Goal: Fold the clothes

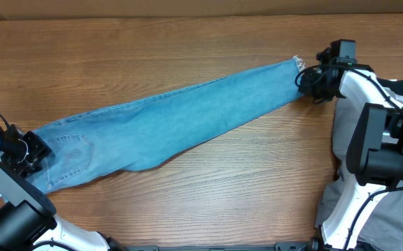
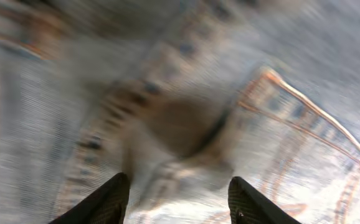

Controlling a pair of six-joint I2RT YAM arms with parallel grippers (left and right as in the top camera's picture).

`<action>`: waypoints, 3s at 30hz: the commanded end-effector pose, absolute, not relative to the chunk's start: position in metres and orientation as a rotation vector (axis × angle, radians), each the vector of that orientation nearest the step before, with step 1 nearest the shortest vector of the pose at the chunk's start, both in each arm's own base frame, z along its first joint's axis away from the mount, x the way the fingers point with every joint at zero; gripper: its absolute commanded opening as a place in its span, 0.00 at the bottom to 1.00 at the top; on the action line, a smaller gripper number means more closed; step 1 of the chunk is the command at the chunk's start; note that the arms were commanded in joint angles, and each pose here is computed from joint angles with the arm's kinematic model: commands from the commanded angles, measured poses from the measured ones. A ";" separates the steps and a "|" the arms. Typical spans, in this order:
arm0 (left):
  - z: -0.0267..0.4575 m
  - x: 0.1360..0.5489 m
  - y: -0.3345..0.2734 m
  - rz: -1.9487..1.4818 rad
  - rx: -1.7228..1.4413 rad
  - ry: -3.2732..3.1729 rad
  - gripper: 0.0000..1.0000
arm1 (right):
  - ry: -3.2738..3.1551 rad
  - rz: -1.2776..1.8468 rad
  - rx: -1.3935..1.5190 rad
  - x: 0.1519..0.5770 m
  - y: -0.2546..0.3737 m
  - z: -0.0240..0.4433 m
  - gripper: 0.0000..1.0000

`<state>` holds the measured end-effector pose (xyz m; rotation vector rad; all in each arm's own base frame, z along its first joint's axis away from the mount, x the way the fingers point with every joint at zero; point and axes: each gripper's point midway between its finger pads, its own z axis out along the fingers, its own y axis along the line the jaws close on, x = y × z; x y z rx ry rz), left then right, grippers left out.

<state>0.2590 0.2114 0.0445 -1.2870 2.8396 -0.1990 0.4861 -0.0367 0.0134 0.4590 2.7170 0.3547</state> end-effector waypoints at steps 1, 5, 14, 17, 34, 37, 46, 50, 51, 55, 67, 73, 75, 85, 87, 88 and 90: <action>0.040 0.258 0.212 -0.200 -1.267 2.858 0.55 | 2.540 0.293 0.529 0.514 -0.085 0.074 0.04; 0.040 0.258 0.212 -0.198 -1.266 2.856 0.58 | 2.516 0.340 0.553 0.514 -0.097 0.099 0.50; 0.041 0.263 0.213 -0.213 -1.257 2.837 0.60 | 2.619 0.733 0.456 0.458 -0.016 0.164 0.58; 0.041 0.270 0.213 -0.239 -1.241 2.809 0.57 | 2.728 0.814 0.399 0.430 0.027 0.169 0.57; 0.043 0.287 0.218 -0.267 -1.200 2.740 0.42 | 3.330 0.943 0.040 0.247 0.264 0.080 0.43; 0.044 0.289 0.218 -0.266 -1.194 2.736 0.43 | 3.257 1.157 -0.129 0.231 0.301 0.075 0.43; 0.043 0.296 0.207 -0.268 -1.144 2.762 0.43 | 3.164 1.171 -0.150 0.225 0.349 0.060 0.57; 0.038 0.298 0.204 -0.245 -1.121 2.777 0.39 | 3.192 1.183 -0.019 0.231 0.355 0.044 0.56; 0.036 0.297 0.203 -0.237 -1.119 2.780 0.39 | 3.191 1.188 0.009 0.233 0.358 0.041 0.55; 0.026 0.298 0.205 -0.205 -1.114 2.764 0.40 | 3.115 1.255 0.001 0.245 0.372 0.043 0.54; 0.011 0.294 0.202 -0.204 -1.132 2.752 0.39 | 3.119 1.032 0.182 0.249 0.373 0.020 0.53; 0.011 0.295 0.202 -0.203 -1.141 2.745 0.40 | 2.961 0.985 0.169 0.278 0.382 0.018 0.48; 0.011 0.295 0.202 -0.203 -1.140 2.745 0.40 | 2.926 0.944 0.123 0.282 0.382 0.017 0.40; 0.011 0.294 0.202 -0.203 -1.141 2.747 0.40 | 2.962 0.962 -0.083 0.274 0.366 0.048 0.04; 0.011 0.294 0.202 -0.199 -1.142 2.749 0.40 | 2.954 0.948 -0.073 0.282 0.353 0.062 0.04; 0.011 0.294 0.203 -0.198 -1.142 2.748 0.40 | 2.945 0.951 -0.078 0.286 0.348 0.067 0.04; 0.011 0.294 0.203 -0.197 -1.142 2.748 0.40 | 2.933 0.974 -0.059 0.290 0.343 0.076 0.04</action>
